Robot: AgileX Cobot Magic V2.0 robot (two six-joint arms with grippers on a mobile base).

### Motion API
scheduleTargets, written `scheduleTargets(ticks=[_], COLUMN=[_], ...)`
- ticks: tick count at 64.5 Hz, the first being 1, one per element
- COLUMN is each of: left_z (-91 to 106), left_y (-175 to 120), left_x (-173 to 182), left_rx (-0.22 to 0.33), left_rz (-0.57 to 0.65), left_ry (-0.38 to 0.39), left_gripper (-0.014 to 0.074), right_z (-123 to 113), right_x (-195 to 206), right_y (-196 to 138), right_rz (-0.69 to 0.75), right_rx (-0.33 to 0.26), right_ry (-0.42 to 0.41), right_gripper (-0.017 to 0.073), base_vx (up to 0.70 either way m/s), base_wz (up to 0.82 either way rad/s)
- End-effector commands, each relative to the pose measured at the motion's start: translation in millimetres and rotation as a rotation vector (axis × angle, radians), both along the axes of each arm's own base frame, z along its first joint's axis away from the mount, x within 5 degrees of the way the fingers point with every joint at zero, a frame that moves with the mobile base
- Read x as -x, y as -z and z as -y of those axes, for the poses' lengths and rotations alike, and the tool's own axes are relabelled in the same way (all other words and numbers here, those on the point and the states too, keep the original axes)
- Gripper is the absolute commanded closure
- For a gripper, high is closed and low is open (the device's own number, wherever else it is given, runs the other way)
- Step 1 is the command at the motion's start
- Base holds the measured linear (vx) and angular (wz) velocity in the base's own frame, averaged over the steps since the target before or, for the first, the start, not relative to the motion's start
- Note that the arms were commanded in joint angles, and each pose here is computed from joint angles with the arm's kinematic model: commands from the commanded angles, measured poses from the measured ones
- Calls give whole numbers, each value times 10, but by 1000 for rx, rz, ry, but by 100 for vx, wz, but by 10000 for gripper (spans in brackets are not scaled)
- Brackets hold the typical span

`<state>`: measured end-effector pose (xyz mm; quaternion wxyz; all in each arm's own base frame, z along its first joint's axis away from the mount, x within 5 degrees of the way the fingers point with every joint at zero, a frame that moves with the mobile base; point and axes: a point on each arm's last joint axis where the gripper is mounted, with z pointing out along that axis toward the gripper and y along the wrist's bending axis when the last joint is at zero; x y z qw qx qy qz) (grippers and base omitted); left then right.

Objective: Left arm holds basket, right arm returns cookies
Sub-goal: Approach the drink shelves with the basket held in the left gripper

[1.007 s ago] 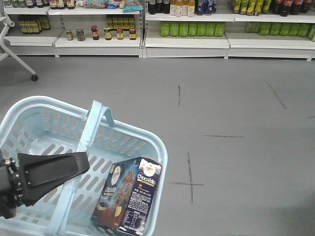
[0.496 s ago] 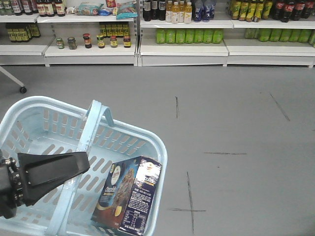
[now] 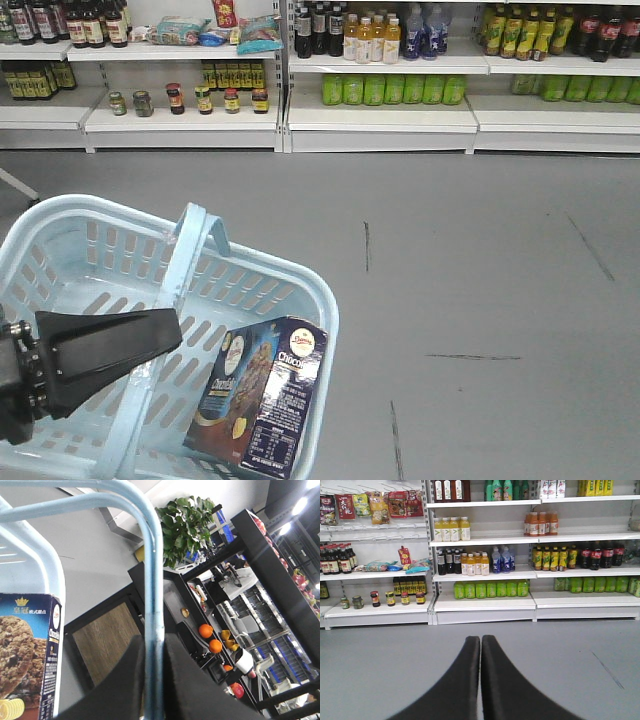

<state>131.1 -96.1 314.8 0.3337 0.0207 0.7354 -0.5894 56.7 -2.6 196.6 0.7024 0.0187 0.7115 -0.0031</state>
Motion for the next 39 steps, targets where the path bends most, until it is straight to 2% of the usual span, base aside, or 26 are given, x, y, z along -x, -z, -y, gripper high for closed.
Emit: scheduleTargets(ticks=[1, 39], left_z=[9, 10], left_y=[-208, -208], left_x=[27, 30], left_rx=[124, 124], left_rz=[40, 41], left_ry=[11, 14], left_gripper=[601, 601], right_z=[-16, -16], right_x=[0, 0], right_y=[-3, -3], right_rz=[63, 63], right_rx=[22, 22], right_ry=[-15, -15], right_gripper=[563, 563], base_vx=[34, 33], base_wz=[4, 1])
